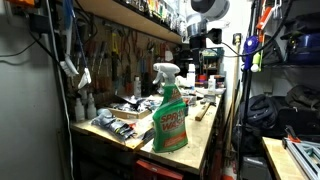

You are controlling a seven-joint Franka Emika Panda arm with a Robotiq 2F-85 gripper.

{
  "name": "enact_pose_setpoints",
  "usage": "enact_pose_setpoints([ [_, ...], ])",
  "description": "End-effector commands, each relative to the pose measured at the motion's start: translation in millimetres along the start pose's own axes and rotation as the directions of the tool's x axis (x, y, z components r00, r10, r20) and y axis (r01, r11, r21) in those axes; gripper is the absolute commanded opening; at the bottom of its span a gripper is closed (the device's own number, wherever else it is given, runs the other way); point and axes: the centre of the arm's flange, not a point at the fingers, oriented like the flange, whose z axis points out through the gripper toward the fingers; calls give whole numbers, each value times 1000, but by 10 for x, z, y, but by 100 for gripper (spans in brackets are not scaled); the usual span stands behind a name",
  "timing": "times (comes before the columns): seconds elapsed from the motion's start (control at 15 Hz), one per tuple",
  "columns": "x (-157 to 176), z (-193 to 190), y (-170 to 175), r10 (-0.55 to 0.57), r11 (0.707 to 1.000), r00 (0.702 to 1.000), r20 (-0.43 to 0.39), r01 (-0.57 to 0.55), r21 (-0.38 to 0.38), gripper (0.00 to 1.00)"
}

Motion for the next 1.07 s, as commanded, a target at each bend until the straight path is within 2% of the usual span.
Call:
enact_pose_setpoints([
  [0.0, 185, 75, 778, 173, 984, 979, -109, -175, -16, 100],
  [0.2, 6, 101, 1587, 315, 943, 929, -193, -330, -48, 100],
  [0.47, -476, 243, 2506, 502, 842, 826, -257, -534, -73, 100],
  [0.6, -618, 201, 2600, 602, 780, 767, -223, -625, -45, 100],
  [0.67, -651, 226, 2542, 525, 830, 816, -241, -554, -70, 100],
  [0.8, -693, 233, 2629, 571, 798, 786, -239, -599, -63, 100],
  [0.93, -653, 217, 2612, 581, 791, 778, -240, -609, -60, 100],
  [1.0, -606, 287, 2704, 637, 742, 729, -251, -668, -56, 100],
])
